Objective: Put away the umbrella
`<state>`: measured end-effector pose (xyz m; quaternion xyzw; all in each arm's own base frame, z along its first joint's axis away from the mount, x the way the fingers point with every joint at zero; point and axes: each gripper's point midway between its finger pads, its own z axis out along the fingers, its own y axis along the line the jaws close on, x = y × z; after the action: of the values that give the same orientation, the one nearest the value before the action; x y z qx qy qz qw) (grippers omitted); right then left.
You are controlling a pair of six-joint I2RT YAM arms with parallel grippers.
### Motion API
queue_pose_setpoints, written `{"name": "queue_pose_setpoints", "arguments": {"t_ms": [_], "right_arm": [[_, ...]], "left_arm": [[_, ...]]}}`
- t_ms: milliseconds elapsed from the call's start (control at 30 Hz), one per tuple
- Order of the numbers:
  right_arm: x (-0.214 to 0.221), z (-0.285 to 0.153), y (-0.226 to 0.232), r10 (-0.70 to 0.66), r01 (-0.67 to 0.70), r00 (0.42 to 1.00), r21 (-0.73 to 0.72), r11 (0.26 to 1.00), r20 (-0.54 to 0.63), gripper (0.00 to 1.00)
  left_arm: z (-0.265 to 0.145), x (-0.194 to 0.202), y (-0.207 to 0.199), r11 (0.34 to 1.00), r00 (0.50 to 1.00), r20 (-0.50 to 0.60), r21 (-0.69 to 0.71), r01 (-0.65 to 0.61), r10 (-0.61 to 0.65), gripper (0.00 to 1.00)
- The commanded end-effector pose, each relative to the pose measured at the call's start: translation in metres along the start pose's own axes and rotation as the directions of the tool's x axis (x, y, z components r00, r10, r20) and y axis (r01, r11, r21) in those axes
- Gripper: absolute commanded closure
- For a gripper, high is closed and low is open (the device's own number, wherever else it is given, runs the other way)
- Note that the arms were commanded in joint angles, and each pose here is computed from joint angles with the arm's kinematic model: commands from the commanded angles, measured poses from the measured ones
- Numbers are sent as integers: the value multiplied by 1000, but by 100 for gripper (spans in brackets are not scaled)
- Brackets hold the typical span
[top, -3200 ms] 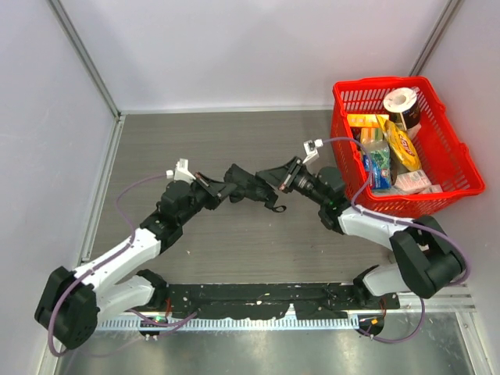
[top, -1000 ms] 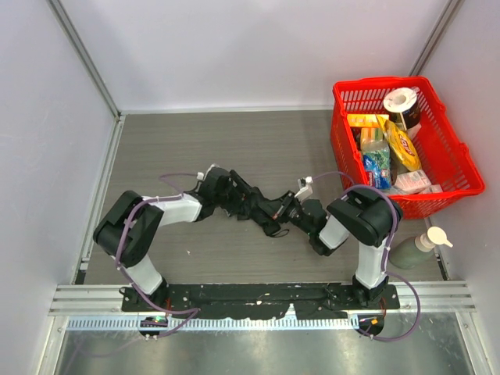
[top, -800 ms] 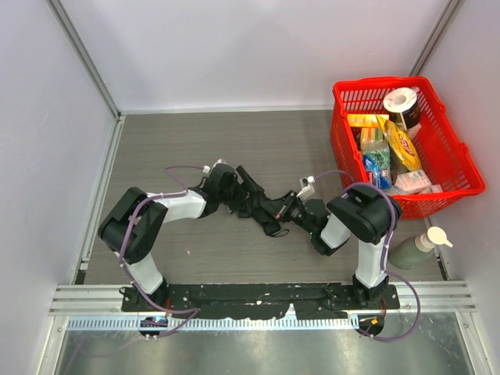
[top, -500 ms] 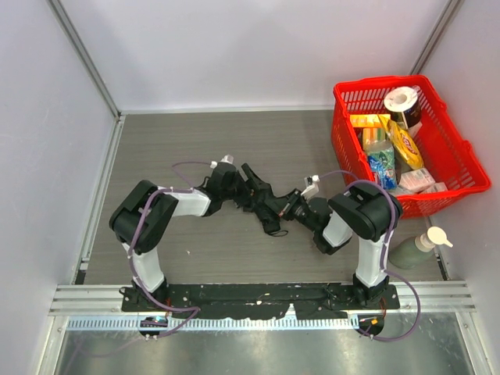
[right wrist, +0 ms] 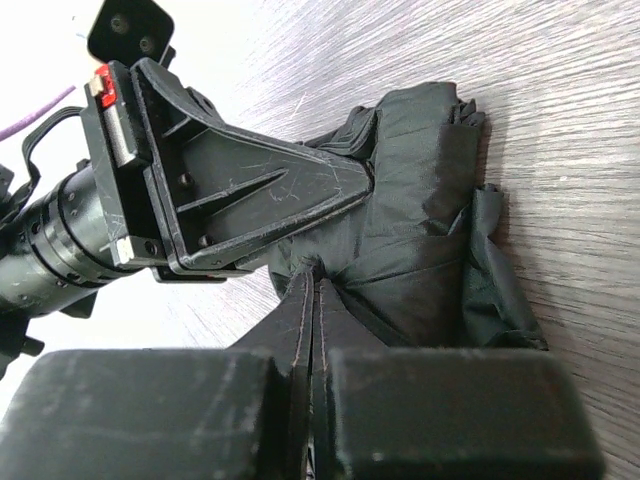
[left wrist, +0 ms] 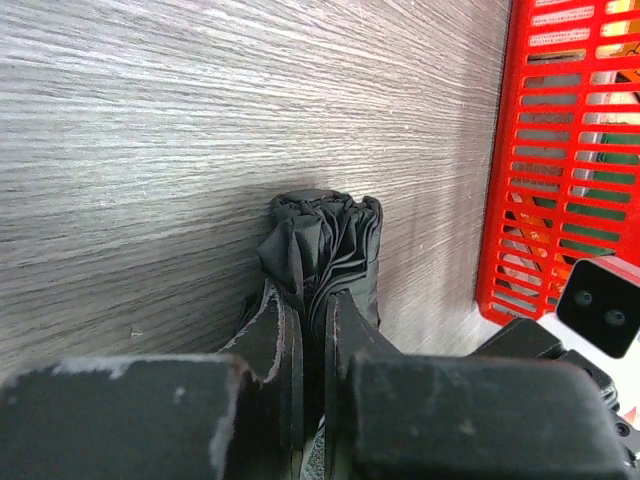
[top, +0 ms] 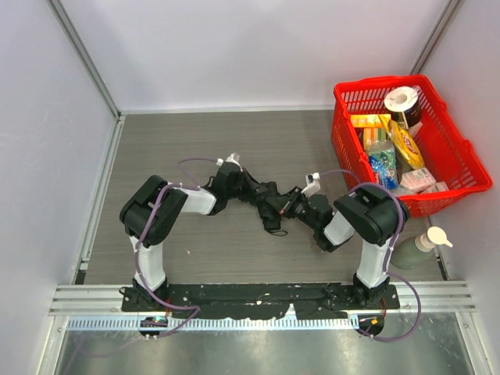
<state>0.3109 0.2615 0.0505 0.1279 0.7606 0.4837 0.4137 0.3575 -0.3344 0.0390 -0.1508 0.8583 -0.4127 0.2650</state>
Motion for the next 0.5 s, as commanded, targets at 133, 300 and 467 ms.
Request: {"name": "queue_pose_setpoints", "arguments": {"t_ms": [133,300,467], "right_arm": [[34,-27,-60,-100,162,977,348,923,-190,99],[2,-21,-24,-139,156,987,320,934,-76,100],[-28,-6,34,-133,126,990,171,977,35,100]], "left_arm": [[-32,14,72,962,995,70,-266,-56,77,100],[-61,10,94,905,979,140,-419,-74,145,100],[-72,11,104,852,963,150,-510,-117,222,100]]}}
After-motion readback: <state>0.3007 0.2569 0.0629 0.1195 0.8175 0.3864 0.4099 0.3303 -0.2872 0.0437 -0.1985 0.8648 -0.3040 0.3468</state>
